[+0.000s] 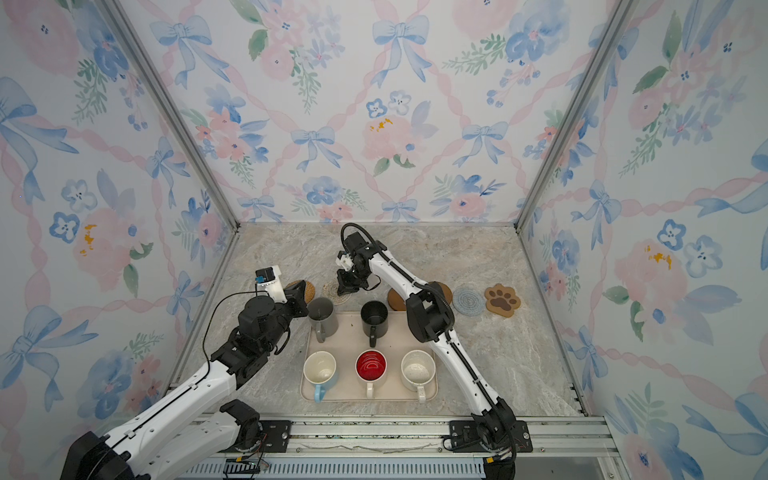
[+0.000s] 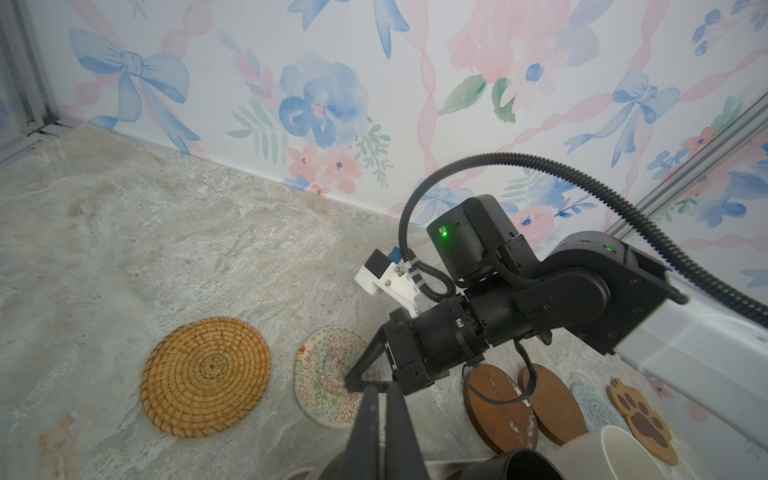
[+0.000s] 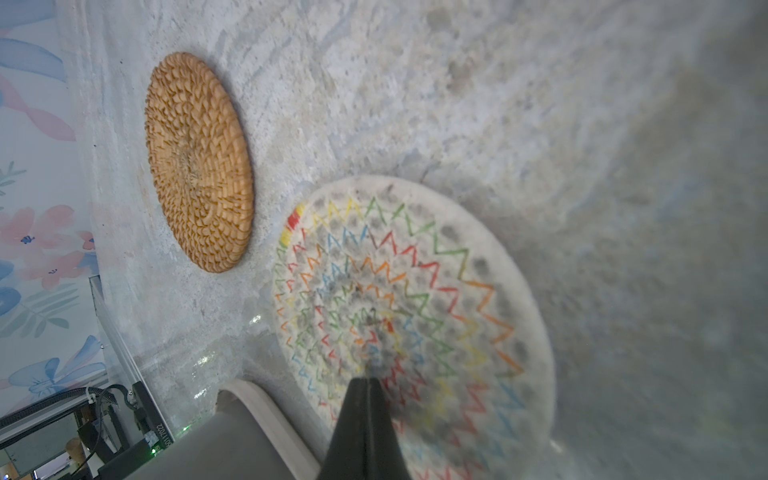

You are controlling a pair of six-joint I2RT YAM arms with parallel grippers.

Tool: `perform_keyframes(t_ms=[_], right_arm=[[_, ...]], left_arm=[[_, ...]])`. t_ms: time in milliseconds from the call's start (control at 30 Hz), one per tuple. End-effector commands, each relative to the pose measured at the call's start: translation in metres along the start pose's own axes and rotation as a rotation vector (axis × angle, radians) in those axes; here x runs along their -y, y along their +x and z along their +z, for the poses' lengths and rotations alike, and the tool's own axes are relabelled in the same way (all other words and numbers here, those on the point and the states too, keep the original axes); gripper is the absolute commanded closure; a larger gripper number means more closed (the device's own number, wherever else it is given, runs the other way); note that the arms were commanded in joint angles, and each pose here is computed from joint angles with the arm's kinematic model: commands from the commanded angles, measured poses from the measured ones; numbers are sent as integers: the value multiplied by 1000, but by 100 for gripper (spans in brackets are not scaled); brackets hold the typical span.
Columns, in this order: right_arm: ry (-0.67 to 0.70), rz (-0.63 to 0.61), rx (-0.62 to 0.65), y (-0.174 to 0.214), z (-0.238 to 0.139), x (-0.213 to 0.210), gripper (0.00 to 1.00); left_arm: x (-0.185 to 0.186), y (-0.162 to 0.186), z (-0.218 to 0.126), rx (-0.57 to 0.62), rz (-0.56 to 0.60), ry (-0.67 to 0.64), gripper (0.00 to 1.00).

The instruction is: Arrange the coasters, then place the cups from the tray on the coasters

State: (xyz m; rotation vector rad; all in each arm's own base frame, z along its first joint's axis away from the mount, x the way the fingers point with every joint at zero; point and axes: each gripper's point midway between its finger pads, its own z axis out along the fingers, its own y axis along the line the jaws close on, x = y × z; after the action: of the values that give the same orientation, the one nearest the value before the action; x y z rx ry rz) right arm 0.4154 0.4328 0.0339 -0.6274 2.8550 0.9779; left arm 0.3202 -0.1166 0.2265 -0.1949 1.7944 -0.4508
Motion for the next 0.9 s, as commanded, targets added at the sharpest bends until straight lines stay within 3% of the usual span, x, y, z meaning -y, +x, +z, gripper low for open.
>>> perform_keyframes(t_ms=[0,600,867], right_arm=[[-28,2,-12,3,11,-2,98],[-24,-119,159,-26,-67,-33,93],[150,-110,153,-9,-128,14,100]], left_arm=[[-3,-2,-1,14,17,-8,100],[-4,-4,-4,17,15,6,100],[-1,2,2,-14,23,17,100]])
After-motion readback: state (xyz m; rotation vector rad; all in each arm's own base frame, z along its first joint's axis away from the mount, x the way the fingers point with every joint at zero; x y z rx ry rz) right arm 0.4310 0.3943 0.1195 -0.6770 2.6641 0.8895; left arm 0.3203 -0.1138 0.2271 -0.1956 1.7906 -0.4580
